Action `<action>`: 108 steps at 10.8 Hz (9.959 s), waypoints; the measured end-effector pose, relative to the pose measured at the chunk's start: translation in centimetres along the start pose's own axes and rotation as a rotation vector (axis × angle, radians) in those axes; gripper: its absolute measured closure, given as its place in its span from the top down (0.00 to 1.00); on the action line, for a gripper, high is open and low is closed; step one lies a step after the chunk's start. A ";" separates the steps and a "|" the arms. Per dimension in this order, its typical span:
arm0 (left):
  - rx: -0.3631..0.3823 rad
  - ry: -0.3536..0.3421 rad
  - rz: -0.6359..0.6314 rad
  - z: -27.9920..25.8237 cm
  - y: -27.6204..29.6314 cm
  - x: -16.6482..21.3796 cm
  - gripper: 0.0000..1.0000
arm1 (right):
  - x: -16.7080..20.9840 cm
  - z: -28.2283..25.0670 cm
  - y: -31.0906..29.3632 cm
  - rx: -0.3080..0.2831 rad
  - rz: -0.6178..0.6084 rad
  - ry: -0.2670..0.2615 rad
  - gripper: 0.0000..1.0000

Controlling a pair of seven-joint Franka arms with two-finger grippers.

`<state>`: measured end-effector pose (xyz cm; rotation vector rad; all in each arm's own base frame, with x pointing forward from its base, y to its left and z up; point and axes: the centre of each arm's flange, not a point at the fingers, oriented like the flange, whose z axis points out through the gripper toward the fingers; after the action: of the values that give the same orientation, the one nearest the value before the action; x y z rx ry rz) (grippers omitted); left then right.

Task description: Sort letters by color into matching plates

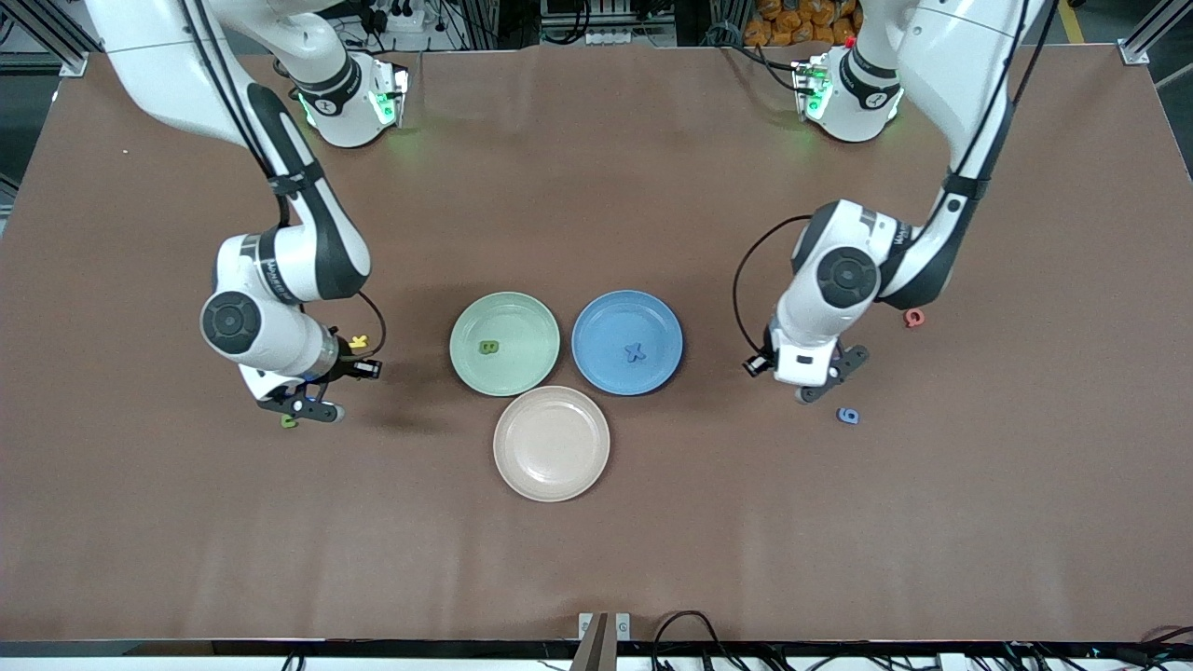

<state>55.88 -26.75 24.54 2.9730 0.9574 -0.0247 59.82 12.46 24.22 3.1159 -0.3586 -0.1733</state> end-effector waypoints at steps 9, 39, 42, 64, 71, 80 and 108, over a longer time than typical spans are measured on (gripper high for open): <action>-0.059 0.007 -0.040 -1.9 8.5 -13.8 0.35 | -6.4 0.1 -11.8 0.039 0.267 -0.028 0.28; 0.045 0.036 -0.308 0.3 -6.3 16.3 1.00 | 6.3 -1.6 10.4 -0.057 -0.197 0.089 1.00; -0.027 0.048 -0.407 2.3 -6.2 17.4 1.00 | 7.3 -1.3 12.7 -0.090 -0.364 0.134 1.00; -0.046 0.029 -0.494 6.4 -6.2 17.0 0.33 | 8.2 5.8 13.7 -0.084 -0.407 0.225 0.54; -0.058 0.033 -0.504 6.0 -4.6 15.7 0.27 | 8.1 5.9 13.2 -0.078 -0.409 0.226 0.31; -0.052 0.012 -0.477 1.9 5.8 1.9 0.27 | 8.0 5.8 13.3 -0.077 -0.406 0.220 0.26; 0.180 0.011 0.167 2.1 -0.8 -0.8 1.00 | -7.4 1.7 -15.4 0.157 0.357 -0.041 0.26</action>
<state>54.74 -26.66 22.42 3.2112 0.7416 -0.0971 55.92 29.16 23.15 3.1304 -0.9608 -0.2142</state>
